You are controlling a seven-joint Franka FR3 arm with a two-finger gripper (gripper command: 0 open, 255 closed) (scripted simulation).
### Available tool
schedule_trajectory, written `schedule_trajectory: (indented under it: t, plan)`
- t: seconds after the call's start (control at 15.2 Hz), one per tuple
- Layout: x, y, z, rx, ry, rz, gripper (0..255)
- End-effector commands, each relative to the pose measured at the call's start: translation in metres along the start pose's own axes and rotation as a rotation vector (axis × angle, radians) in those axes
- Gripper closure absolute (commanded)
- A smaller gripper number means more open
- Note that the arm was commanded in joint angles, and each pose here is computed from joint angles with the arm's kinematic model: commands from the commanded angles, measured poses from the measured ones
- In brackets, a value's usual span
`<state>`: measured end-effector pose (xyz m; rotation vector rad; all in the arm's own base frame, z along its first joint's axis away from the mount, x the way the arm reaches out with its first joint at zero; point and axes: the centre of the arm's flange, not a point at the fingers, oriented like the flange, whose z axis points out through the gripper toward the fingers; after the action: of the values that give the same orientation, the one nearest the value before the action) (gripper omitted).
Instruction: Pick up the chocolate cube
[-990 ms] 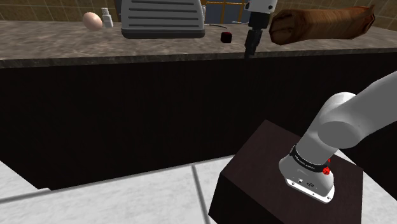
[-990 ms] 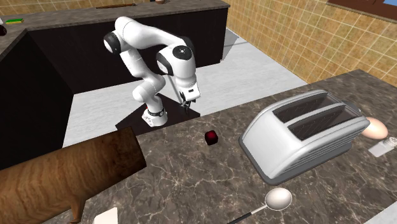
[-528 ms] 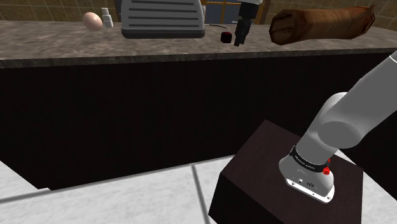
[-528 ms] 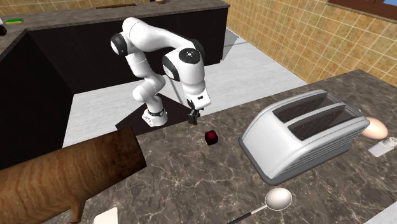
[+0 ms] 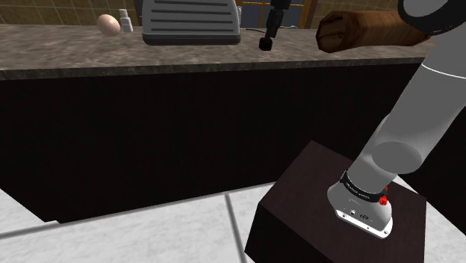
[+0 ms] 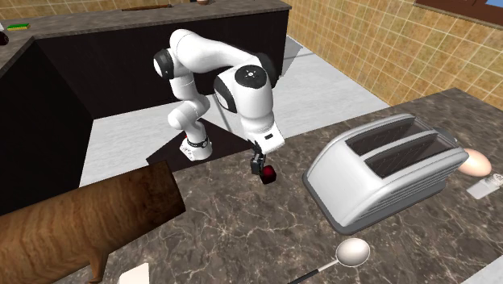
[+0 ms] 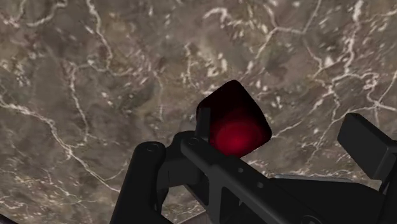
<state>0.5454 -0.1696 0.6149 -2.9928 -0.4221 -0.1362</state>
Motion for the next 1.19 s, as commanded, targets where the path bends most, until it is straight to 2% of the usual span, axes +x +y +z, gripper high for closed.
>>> schedule_trajectory:
  t: [0.0, 0.66, 0.73, 1.12]
  plan:
    - [0.018, 0.016, -0.006, -0.006, 0.016, -0.016, 0]
    - [0.018, 0.023, 0.032, -0.008, 0.019, -0.019, 0]
    - [0.018, 0.023, 0.032, -0.008, 0.019, -0.019, 255]
    - [0.018, 0.023, 0.032, -0.008, 0.019, -0.019, 255]
